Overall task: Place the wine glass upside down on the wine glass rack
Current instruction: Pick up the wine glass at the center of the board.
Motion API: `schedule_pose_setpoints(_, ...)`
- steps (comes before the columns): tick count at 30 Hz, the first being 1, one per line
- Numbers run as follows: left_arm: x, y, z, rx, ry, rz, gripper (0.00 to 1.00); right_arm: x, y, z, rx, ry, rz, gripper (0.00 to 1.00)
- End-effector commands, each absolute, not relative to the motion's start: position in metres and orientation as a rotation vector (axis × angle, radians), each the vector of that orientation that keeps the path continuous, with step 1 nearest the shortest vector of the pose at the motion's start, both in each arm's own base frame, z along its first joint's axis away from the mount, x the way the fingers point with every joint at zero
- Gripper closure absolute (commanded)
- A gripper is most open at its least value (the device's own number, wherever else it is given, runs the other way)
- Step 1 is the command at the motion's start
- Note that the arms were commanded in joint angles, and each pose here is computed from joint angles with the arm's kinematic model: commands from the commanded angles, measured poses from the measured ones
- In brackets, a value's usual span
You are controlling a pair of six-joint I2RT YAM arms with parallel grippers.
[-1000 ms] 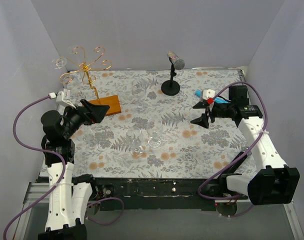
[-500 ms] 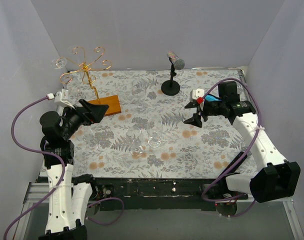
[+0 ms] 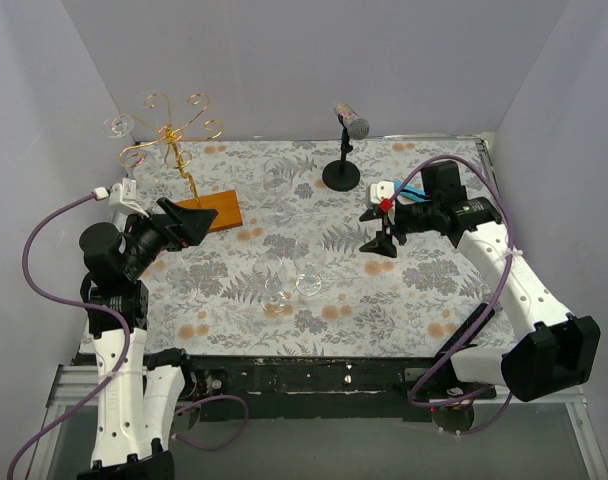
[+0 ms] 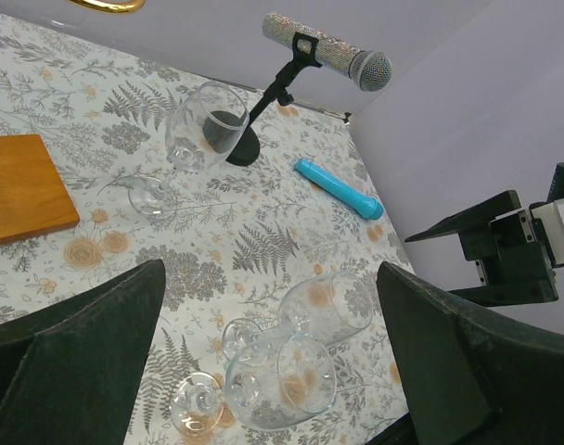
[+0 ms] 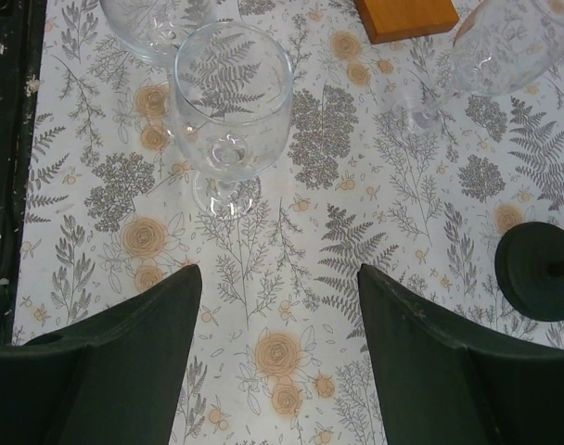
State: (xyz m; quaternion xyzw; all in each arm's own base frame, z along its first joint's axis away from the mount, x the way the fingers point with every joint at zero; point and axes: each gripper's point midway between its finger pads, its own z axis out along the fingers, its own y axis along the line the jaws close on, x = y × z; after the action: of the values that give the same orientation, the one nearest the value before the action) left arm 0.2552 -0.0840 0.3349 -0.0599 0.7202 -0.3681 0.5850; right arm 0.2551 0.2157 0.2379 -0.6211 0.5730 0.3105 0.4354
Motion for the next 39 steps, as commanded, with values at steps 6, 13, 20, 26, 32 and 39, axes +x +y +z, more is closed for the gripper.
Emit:
schedule_pose_setpoints(6,0.251,-0.087,0.342,-0.134,1.664,-0.877,0.02,0.242,0.230,0.248,-1.655,1.331,0.756,0.23)
schedule_pose_setpoints(13,0.247,-0.092,0.339,-0.125,1.676,-0.915,0.02,0.230,0.238,0.244,-1.728,1.299,0.746,0.23)
schedule_pose_setpoints(20,0.247,-0.094,0.338,-0.120,1.681,-0.929,0.02,0.218,0.242,0.239,-1.791,1.249,0.750,0.23)
schedule_pose_setpoints(26,0.247,-0.094,0.336,-0.122,1.685,-0.931,0.02,0.212,0.242,0.236,-1.831,1.219,0.751,0.23)
schedule_pose_setpoints(32,0.246,-0.096,0.338,-0.108,1.689,-0.946,0.02,0.204,0.243,0.233,-1.879,1.168,0.754,0.22)
schedule_pose_setpoints(39,0.245,-0.099,0.334,-0.104,1.699,-0.965,0.02,0.202,0.246,0.231,-1.892,1.165,0.761,0.22)
